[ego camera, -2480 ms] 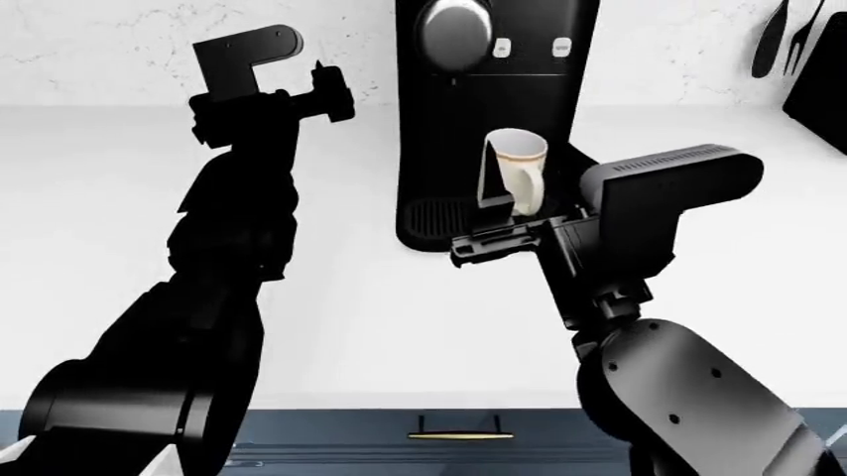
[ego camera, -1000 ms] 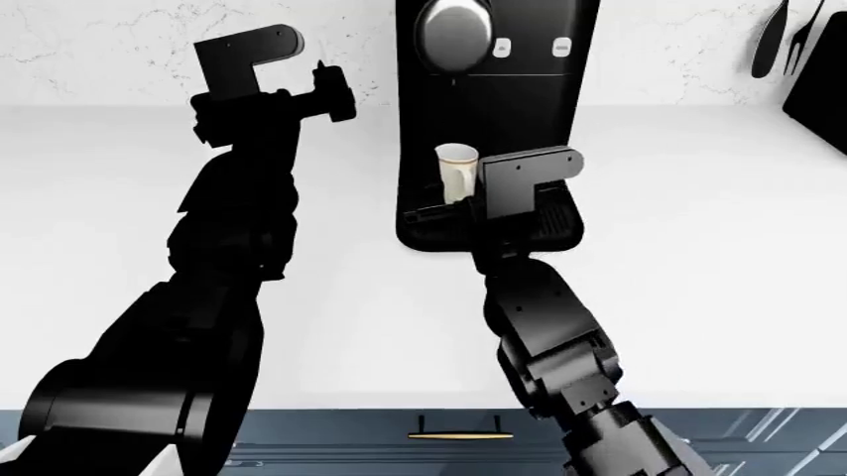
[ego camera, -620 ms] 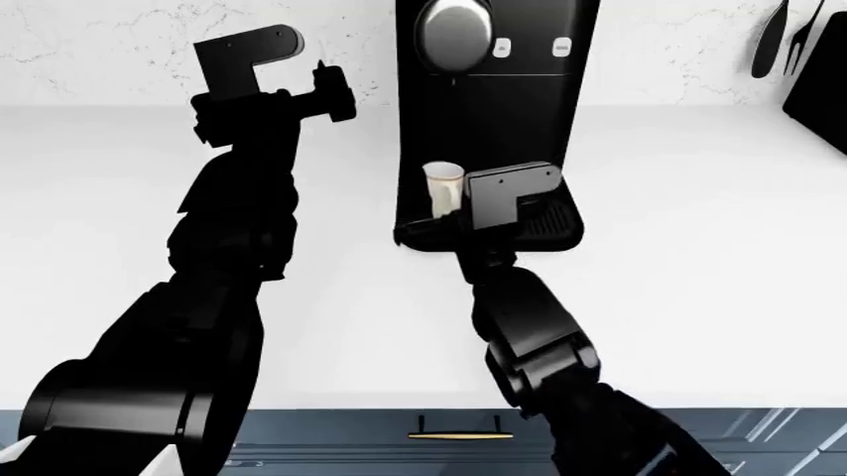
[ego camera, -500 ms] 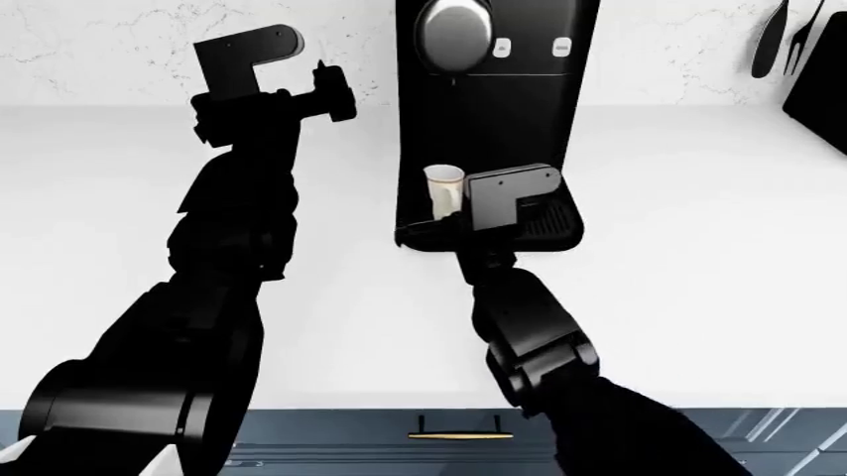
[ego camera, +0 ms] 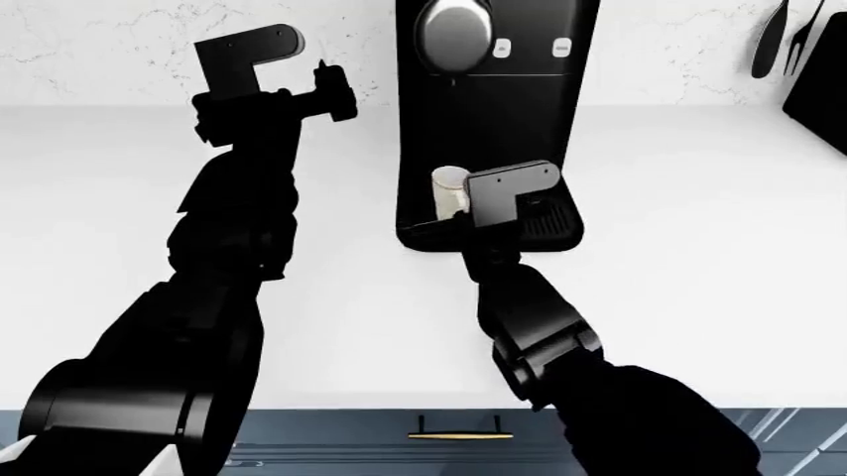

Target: Pick the mug from the cabinet, place it under the coffee machine dispenser, and press the start button.

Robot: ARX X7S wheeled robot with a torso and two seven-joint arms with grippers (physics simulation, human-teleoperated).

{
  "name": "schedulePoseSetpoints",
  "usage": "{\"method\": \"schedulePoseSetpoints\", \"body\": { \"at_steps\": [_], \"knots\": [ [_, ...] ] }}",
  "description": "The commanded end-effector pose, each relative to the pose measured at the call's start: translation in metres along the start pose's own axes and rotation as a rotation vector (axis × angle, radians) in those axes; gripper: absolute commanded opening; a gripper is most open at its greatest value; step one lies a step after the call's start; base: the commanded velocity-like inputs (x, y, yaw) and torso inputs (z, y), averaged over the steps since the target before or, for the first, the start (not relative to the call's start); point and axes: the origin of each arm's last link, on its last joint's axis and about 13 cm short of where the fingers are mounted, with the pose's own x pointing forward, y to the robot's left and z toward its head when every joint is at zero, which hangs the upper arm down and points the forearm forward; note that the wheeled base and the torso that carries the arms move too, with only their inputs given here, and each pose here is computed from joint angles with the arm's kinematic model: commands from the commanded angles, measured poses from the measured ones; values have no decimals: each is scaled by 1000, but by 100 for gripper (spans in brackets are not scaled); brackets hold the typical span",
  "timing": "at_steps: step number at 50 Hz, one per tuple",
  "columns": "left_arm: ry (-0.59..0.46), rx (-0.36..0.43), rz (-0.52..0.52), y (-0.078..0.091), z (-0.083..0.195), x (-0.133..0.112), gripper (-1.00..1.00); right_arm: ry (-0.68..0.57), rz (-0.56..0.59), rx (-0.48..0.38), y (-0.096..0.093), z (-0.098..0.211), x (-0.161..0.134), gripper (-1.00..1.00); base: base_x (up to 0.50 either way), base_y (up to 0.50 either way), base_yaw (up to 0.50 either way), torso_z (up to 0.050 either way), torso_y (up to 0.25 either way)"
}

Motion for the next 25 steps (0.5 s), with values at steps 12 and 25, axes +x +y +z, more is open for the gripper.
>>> {"method": "schedulePoseSetpoints", "body": {
  "at_steps": [12, 25],
  "knots": [
    [-2, 2, -1, 0, 0, 0, 100, -16, -21, 42, -3, 5, 3, 100, 0, 0, 0, 0, 0],
    [-4, 4, 0, 0, 0, 0, 100, -135, -6, 73, -6, 44, 5, 100, 0, 0, 0, 0, 0]
  ]
}}
